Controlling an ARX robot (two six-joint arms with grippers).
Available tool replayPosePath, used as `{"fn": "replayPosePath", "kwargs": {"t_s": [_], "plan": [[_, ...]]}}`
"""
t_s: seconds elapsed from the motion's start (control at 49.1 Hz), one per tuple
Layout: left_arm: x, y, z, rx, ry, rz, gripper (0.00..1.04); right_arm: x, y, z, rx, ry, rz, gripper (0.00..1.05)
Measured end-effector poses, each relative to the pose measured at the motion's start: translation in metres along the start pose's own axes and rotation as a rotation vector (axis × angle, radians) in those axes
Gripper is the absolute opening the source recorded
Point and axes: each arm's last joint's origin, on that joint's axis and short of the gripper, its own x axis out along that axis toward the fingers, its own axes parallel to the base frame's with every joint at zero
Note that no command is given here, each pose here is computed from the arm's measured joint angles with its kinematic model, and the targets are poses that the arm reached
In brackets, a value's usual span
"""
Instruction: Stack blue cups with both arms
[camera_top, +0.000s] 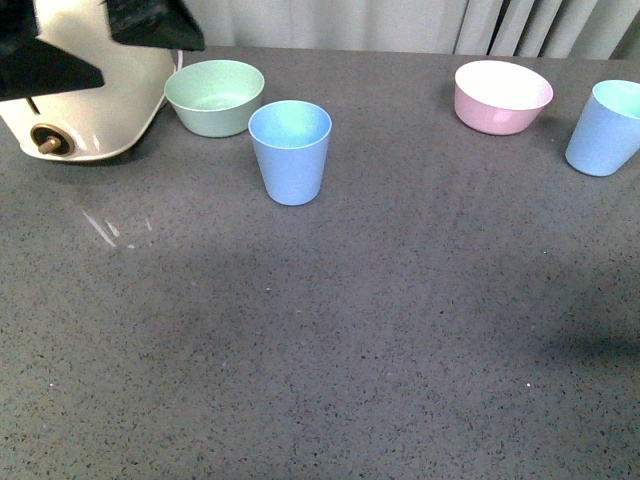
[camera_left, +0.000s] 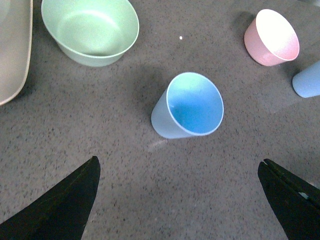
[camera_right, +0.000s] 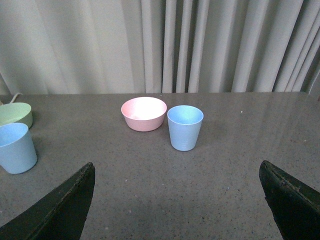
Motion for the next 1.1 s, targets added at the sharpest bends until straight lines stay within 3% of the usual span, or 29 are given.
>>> {"fn": "replayPosePath", "kwargs": {"t_s": [0.143,0.571,1.06,1.101], "plan": [[0.031,-0.009,0.013,0.011,0.022,0.023,0.96,0.0,0.0,0.0,0.0,0.0,0.0,0.96],[0.085,-0.019,0.016,0.021,0.097,0.074,0.96,0.0,0.0,0.0,0.0,0.0,0.0,0.96],[0.127,-0.023,-0.003,0.069,0.176,0.192,0.96,0.0,0.0,0.0,0.0,0.0,0.0,0.96],[0.131,-0.023,-0.003,0.071,0.182,0.2,0.89,0.0,0.0,0.0,0.0,0.0,0.0,0.96]]}}
